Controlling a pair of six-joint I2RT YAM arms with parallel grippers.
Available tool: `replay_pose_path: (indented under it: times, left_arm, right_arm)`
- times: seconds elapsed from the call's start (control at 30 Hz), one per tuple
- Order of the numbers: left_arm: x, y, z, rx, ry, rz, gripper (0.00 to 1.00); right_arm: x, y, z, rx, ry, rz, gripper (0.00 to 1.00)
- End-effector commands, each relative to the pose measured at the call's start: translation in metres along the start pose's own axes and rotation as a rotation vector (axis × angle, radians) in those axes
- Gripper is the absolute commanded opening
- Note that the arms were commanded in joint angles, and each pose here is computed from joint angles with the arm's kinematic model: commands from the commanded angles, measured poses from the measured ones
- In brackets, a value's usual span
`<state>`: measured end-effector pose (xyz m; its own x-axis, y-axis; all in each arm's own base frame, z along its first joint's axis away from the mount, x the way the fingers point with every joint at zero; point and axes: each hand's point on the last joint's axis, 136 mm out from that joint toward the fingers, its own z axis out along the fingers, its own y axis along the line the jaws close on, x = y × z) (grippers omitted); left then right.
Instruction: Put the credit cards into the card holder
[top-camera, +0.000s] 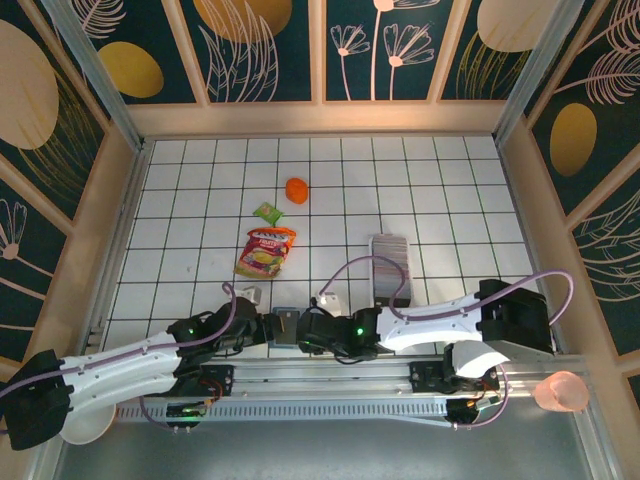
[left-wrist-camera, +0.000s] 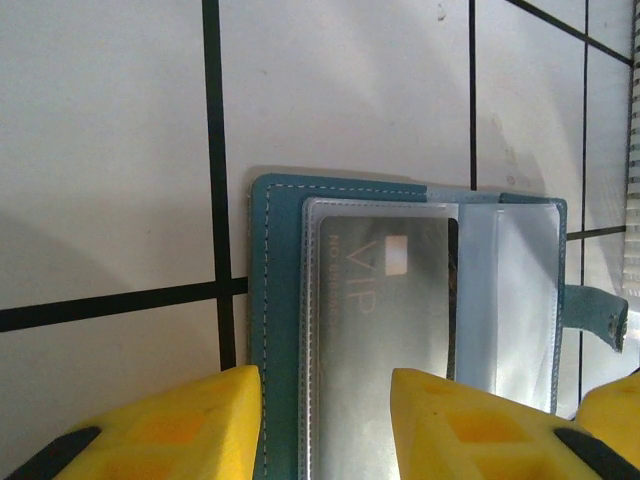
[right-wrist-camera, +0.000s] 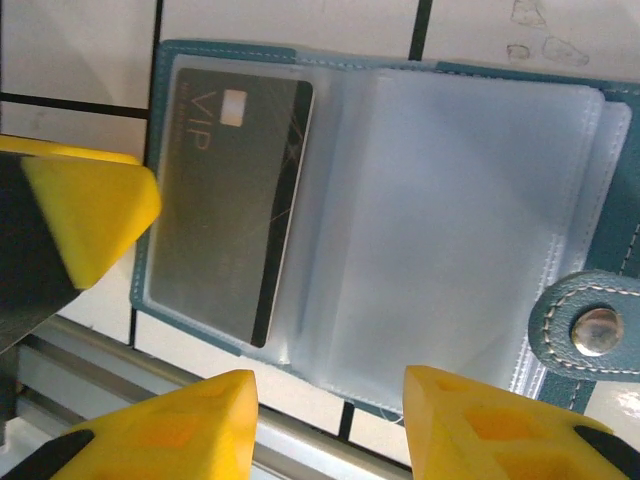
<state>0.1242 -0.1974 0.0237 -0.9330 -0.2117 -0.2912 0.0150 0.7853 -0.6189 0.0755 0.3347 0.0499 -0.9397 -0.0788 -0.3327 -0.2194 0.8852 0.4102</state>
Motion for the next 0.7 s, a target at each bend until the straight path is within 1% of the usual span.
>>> replay_pose_path:
  times: [0.0,0.1,0.43,0.67]
  left_arm:
    - [0.009,0.000,0.001,0.011,0.042,0.000,0.38]
    - [0.012,-0.004,0.003,0.035,0.059,-0.005,0.38]
    - [0.013,-0.004,0.006,0.030,0.068,-0.002,0.37]
    - [0.014,-0.003,0.007,0.031,0.070,-0.008,0.36]
  right_arm:
    - [-0.005,-0.001,0.003,0.013,-0.011,0.032,0.43]
    - [-0.008,-0.015,0.004,0.058,-0.023,0.045,0.43]
    - [-0.010,-0.048,-0.001,0.179,-0.047,0.067,0.44]
    - [-0.005,-0.048,0.006,0.172,-0.025,0.066,0.44]
